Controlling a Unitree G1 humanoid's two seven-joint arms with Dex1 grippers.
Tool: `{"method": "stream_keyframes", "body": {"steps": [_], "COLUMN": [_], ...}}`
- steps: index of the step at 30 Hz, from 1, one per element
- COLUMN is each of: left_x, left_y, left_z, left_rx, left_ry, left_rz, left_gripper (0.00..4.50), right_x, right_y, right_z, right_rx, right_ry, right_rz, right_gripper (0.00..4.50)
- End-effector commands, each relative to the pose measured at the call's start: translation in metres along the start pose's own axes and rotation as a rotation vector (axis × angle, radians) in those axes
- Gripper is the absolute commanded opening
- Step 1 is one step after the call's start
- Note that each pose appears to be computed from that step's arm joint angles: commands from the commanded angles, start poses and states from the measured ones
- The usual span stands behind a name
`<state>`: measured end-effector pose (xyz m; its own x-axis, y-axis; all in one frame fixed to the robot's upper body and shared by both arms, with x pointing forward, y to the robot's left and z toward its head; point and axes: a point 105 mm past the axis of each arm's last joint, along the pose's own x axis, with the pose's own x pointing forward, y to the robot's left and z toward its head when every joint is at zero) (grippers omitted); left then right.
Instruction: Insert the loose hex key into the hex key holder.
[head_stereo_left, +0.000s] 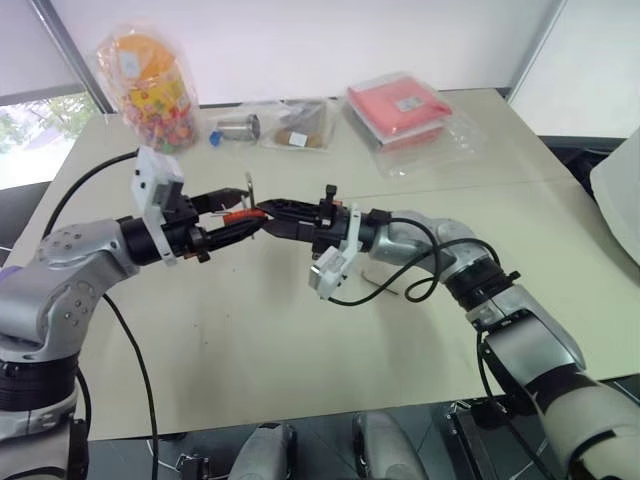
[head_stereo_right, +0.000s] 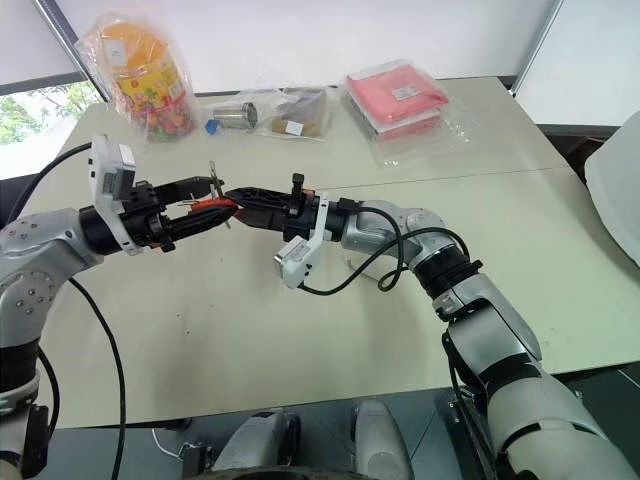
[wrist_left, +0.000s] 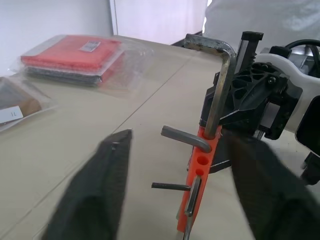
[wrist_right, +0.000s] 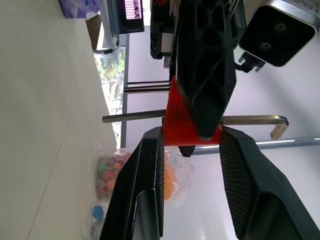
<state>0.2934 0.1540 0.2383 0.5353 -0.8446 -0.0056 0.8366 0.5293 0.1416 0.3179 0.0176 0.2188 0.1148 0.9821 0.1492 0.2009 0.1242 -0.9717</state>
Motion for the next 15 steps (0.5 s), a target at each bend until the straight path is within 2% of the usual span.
{"method": "stream_keyframes", "body": {"steps": [1,2,3,15], "left_x": [-0.0019,-0.002,-0.0021,-0.0014], "left_y": [-0.0008,-0.0012,-0.0016,-0.0034], "left_z": [0.0043,0.0034,0.0026,-0.001], "left_rx": [0.025,0.021,0.02,0.01], "left_ry": [-0.007,-0.002,0.001,0.012], "left_rz": [0.006,0.006,0.005,0.009], "left_gripper": [1.08,0.53,0.16,0.11], "right_x": [0.0026,0.0026,0.0028,0.0041], "right_y": [-0.0205,-0.0211,-0.0217,-0.0247], "right_z": [-0.0002,-0.0004,-0.0004,-0.0024], "right_rx": [-0.014,-0.013,-0.013,-0.004], "right_ry": [-0.012,-0.011,-0.011,-0.005], "right_rz": [-0.071,-0.072,-0.073,-0.083], "right_gripper": [0.98,0.98,0.98,0.98]}}
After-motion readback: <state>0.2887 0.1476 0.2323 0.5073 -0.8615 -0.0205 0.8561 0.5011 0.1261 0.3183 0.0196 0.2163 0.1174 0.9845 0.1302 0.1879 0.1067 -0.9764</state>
